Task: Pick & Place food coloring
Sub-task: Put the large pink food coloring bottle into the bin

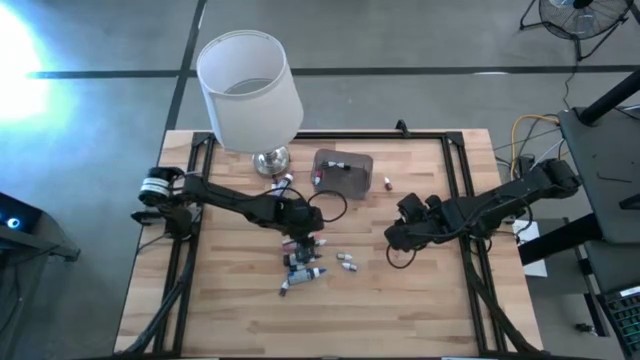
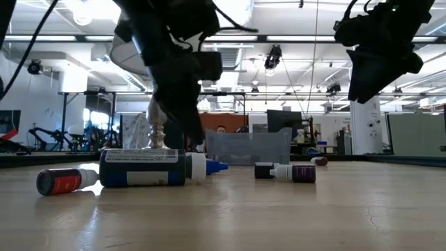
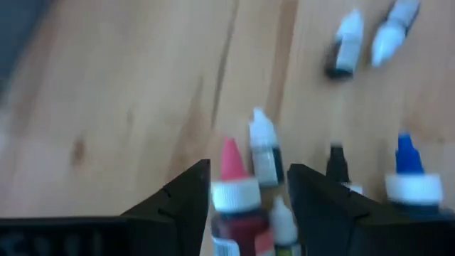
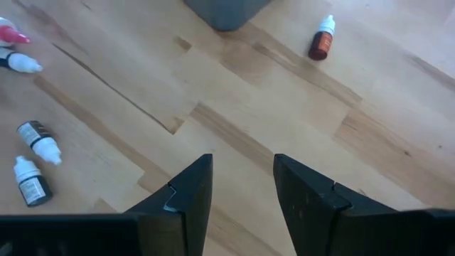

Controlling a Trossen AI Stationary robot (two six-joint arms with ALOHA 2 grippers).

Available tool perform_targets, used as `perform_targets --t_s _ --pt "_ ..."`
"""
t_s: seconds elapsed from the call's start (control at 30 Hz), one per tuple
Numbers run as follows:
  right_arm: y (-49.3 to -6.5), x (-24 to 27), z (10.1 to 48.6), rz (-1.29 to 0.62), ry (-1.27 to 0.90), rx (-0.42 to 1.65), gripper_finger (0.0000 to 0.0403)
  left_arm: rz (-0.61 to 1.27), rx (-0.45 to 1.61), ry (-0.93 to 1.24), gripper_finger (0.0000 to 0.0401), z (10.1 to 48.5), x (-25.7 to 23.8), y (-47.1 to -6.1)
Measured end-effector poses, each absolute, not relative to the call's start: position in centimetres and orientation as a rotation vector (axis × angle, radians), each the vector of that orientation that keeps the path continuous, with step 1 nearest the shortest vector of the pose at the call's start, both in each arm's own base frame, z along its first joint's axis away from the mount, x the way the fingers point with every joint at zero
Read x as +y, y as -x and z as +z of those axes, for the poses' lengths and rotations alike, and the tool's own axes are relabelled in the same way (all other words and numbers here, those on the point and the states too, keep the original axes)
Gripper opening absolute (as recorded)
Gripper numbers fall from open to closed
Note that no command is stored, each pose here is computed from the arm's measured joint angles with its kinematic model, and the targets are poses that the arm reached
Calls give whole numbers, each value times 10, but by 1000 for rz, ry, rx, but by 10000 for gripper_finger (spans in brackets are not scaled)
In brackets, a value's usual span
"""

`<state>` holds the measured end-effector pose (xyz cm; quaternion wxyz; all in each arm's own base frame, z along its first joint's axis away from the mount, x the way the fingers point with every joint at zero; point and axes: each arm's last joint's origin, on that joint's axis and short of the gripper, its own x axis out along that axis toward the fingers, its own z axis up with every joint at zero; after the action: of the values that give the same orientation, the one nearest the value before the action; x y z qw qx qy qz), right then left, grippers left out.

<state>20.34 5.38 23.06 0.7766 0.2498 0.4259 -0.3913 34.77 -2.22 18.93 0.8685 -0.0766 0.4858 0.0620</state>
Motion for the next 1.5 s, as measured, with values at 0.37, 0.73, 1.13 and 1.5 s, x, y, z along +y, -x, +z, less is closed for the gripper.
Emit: perform_targets --t_s 0.37,0.73,1.13,1.5 --pt "-203 54 228 -859 -549 914 141 203 1131 250 170 166 -11 -358" --pt "-204 53 228 -863 -544 893 137 206 1262 279 170 163 -9 -346" --pt "-205 53 228 -879 -553 865 132 192 1240 260 170 163 -5 -349" --pt "-205 53 228 -878 -555 863 134 197 1242 274 161 162 3 -349"
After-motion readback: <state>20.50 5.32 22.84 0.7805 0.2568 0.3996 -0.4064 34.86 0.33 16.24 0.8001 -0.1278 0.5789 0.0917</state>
